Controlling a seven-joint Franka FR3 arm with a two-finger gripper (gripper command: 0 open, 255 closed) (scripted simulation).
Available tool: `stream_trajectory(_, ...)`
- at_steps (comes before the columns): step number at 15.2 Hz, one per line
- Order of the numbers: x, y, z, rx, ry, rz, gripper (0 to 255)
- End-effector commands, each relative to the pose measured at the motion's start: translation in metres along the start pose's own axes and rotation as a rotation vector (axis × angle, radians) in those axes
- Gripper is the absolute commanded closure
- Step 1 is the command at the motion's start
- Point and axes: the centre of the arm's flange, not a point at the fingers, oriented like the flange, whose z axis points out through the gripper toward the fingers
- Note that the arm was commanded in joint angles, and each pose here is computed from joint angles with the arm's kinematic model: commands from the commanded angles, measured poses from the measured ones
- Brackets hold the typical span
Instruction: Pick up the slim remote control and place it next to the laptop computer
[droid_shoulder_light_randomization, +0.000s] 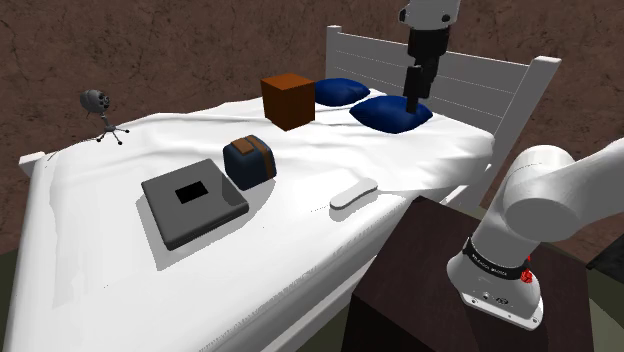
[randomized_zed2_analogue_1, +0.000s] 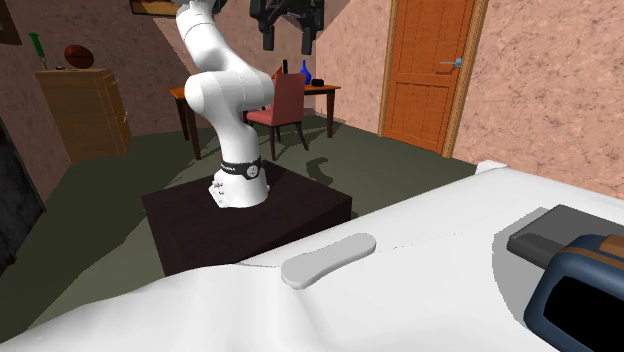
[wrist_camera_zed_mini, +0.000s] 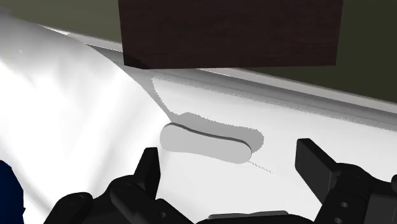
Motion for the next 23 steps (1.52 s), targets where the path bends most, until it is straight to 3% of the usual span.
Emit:
stream_trajectory(1,0.0,0.0,0.0,0.0,0.0,0.0,0)
stream_trajectory(12,0.052,0.029,0.129,-0.009,0.043,-0.492,0)
stream_trajectory(23,0.117,0.029,0.256,-0.019,0.086,-0.984,0)
